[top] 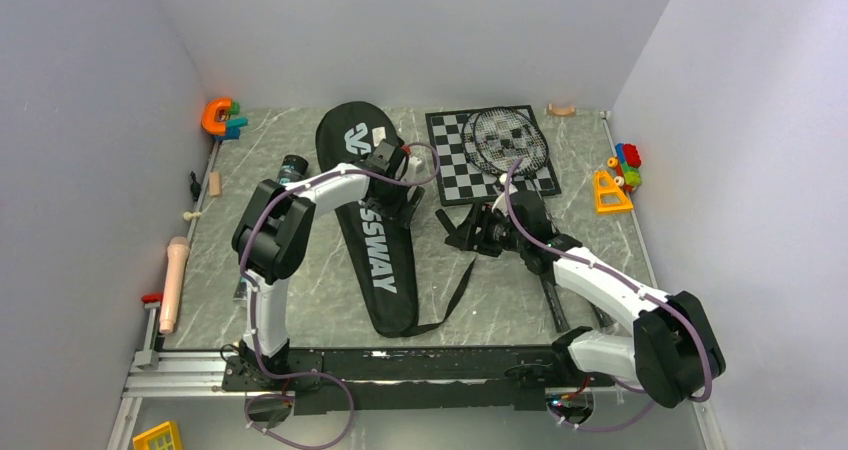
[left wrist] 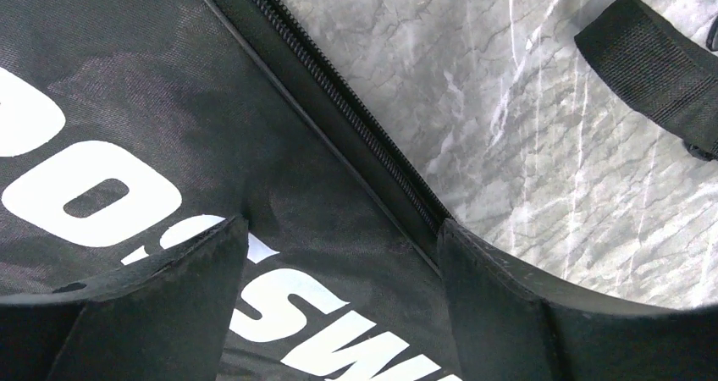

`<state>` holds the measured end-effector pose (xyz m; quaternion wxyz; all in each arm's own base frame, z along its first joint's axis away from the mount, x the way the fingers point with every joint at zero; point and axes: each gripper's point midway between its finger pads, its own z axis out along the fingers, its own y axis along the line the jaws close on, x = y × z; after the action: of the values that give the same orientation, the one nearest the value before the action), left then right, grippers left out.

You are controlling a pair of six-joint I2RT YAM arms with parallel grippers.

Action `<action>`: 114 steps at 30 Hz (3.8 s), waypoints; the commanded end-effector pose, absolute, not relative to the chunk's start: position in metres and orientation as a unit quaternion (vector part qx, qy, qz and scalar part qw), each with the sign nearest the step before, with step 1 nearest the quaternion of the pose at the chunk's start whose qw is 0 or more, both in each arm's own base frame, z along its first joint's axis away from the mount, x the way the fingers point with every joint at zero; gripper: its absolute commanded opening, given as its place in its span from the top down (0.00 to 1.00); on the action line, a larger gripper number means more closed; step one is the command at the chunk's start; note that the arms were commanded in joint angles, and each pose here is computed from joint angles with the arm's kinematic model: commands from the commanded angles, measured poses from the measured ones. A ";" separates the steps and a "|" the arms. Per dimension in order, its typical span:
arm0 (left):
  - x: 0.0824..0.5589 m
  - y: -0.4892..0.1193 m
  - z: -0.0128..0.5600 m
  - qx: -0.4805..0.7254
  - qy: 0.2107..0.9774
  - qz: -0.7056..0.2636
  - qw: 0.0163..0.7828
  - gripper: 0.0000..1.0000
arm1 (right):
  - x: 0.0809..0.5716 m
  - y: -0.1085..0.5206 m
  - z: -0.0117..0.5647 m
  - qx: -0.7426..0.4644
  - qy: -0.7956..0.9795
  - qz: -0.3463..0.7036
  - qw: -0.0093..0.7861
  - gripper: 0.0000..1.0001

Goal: Pack up the badminton gear

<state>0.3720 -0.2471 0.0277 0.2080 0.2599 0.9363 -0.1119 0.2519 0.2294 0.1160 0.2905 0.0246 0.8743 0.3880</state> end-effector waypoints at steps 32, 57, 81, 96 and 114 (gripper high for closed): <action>0.356 -0.239 0.118 0.319 0.890 -0.134 0.297 1.00 | 0.270 0.235 0.105 0.027 0.869 0.394 0.298 0.52; 0.332 -0.185 0.205 0.302 0.864 -0.181 0.359 1.00 | 0.391 0.062 0.137 0.216 0.904 0.085 0.358 0.23; 0.357 -0.198 0.069 0.314 0.899 -0.159 0.259 0.50 | 0.357 0.144 0.109 0.168 0.915 0.124 0.346 0.25; 0.357 -0.205 0.029 0.327 0.911 -0.125 0.218 0.58 | 0.344 0.149 0.123 0.158 0.906 0.161 0.357 0.25; 0.366 -0.205 0.086 0.323 0.901 -0.100 0.272 1.00 | 0.342 0.158 0.132 0.157 0.895 0.197 0.368 0.34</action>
<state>0.3492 -0.2021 0.0245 0.2006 0.3225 0.9190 -0.1060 0.3357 0.1481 0.1169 0.3478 0.1553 0.9107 0.1602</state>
